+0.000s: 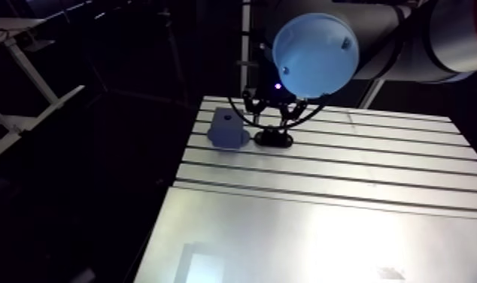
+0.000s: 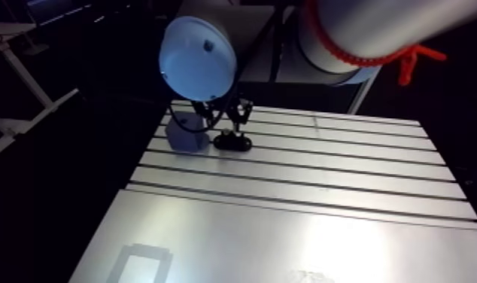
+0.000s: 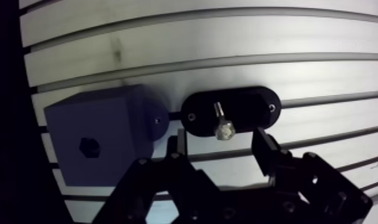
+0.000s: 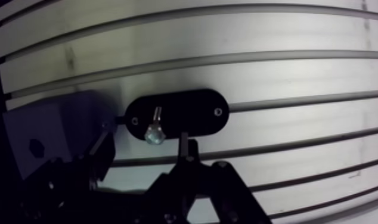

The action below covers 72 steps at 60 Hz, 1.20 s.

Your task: Pick up the M10 bolt and insert it into the hex recess until seated.

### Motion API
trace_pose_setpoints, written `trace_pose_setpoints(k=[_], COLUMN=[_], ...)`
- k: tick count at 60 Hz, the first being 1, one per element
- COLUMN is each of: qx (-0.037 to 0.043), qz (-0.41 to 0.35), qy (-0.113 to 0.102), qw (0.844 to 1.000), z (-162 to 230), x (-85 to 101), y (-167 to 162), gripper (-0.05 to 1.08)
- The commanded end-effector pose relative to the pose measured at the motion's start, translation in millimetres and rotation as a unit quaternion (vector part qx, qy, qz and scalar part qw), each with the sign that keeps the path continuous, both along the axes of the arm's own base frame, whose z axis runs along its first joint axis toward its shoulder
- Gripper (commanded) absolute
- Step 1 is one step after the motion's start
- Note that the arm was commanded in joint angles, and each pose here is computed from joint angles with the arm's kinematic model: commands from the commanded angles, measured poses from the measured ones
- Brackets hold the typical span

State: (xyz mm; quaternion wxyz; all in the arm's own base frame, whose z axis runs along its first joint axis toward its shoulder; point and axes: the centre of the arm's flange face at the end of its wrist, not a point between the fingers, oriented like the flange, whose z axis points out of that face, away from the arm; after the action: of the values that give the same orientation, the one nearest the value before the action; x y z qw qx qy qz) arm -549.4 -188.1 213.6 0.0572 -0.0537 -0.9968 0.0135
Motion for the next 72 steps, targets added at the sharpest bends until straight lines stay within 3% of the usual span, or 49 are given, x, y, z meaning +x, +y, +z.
trace_pose_setpoints(k=[1,72], qx=[0.0003,0.0012], qz=[0.001,-0.002], qy=[0.003,-0.004], qw=[1.000,1.000], z=[-1.6,-9.4], x=[-0.9,-0.9], y=[0.0,5.2], gripper=[0.37,0.41])
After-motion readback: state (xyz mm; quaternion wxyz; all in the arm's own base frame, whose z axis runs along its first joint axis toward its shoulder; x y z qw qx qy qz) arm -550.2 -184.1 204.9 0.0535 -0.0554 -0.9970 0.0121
